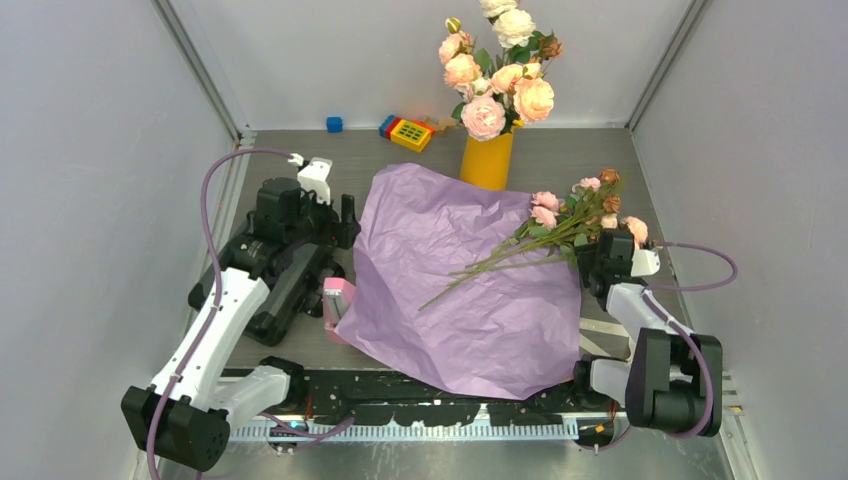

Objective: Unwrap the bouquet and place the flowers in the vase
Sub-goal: Pick up the fake flower from the wrapping paper.

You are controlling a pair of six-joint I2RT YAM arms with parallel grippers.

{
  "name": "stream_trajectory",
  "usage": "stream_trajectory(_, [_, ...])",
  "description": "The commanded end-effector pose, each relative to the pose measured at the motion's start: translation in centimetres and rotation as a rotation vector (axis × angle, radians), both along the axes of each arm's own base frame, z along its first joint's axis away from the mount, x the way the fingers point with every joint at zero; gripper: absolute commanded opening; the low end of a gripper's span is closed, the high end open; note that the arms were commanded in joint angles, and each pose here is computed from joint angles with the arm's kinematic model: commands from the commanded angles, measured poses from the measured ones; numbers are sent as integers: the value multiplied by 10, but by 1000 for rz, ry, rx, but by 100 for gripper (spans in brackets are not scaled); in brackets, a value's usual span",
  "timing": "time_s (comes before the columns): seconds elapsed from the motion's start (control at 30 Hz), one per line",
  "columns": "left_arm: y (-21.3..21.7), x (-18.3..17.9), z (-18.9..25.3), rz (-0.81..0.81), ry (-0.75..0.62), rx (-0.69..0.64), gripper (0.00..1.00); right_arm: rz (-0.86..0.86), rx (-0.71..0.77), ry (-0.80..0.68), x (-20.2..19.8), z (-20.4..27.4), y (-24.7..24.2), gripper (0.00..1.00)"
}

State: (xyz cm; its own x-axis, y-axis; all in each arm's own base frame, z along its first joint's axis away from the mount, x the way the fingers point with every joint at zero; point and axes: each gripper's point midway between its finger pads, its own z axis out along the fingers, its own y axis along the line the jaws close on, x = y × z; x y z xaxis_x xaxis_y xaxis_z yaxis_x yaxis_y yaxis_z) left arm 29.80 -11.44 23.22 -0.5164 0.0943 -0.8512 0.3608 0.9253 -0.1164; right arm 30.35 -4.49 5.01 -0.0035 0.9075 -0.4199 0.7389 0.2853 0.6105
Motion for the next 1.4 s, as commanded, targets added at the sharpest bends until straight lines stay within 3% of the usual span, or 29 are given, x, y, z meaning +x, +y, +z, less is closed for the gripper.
stream_trajectory(0.0, [-2, 2, 12, -1, -45, -19, 87, 6, 7, -105, 27, 13, -3, 52])
stream_trajectory(0.2, [-2, 3, 10, 0, -40, -15, 87, -7, 9, -89, 36, 2, -8, 42])
stream_trajectory(0.53, [-2, 4, 8, 1, -33, -10, 88, -37, 4, -67, 37, -13, -16, 37])
stream_trajectory(0.73, [-2, 4, 8, 3, -35, -8, 88, -47, -2, -88, 36, -5, -18, 18])
stream_trajectory(1.0, [-1, 3, 10, 2, -40, -11, 87, -106, -52, -139, 15, 30, -27, 1])
stream_trajectory(1.37, [-1, 1, 15, 2, -57, -19, 87, -111, -184, -204, -14, 92, -37, 0])
